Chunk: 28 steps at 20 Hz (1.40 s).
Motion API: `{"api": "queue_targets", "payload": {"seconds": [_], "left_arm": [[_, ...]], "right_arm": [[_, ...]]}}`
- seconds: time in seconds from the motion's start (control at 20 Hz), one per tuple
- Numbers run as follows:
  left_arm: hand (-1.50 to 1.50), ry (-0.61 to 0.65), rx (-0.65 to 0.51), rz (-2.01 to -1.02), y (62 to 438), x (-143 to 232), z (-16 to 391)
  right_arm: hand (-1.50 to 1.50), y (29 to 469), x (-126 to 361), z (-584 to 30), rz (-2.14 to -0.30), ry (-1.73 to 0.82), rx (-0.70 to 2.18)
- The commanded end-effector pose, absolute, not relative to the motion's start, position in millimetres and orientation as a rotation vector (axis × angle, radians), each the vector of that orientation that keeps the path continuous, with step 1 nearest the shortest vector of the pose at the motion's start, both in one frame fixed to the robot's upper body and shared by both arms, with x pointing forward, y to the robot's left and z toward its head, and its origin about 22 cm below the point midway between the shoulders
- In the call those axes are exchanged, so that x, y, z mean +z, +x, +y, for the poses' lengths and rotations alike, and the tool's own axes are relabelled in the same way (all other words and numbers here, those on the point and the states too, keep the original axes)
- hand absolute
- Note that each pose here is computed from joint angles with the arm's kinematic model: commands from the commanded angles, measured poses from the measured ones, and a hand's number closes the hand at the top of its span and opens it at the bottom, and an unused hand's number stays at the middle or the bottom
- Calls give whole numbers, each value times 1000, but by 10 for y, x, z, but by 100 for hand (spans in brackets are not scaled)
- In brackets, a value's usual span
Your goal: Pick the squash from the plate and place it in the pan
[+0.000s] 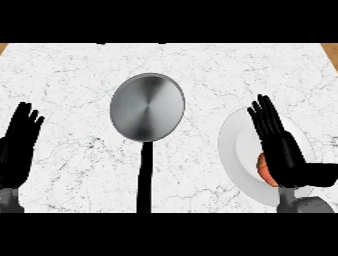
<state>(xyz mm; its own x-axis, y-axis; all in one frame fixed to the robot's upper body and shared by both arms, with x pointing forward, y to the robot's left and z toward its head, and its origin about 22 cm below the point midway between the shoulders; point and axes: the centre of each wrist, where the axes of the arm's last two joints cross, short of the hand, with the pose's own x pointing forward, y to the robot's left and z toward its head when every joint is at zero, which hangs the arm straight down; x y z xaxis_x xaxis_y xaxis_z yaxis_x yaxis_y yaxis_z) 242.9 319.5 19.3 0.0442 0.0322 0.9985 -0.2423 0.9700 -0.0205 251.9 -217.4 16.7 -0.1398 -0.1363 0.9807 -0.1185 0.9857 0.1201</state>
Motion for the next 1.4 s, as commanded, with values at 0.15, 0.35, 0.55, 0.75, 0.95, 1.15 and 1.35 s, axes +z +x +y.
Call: {"api": "queue_targets", "payload": {"seconds": [0.15, 0.35, 0.55, 0.75, 0.95, 1.15, 1.35], "left_arm": [[0, 154, 110, -1560, 2604, 406, 3007], [0, 136, 64, -1530, 2671, 475, 3001], [0, 140, 88, -1515, 2654, 479, 2950], [0, 111, 69, -1537, 2752, 634, 2851], [0, 96, 48, -1524, 2781, 644, 2920], [0, 91, 29, -1519, 2825, 562, 2704], [0, 96, 41, -1519, 2713, 534, 2679]], "right_arm": [[150, 2856, 965, -2363, -1899, 490, 476], [150, 2889, 1368, -3093, -1913, 112, 839], [-150, 2650, 1421, -3685, -2031, 78, 1001], [-150, 2553, 1471, -4334, -2023, -101, 1084], [-150, 2532, 1594, -4391, -2028, -154, 1315], [-150, 2758, 1871, -4137, -2000, -204, 1395], [-150, 2673, 1860, -3764, -1884, -330, 1618]]}}
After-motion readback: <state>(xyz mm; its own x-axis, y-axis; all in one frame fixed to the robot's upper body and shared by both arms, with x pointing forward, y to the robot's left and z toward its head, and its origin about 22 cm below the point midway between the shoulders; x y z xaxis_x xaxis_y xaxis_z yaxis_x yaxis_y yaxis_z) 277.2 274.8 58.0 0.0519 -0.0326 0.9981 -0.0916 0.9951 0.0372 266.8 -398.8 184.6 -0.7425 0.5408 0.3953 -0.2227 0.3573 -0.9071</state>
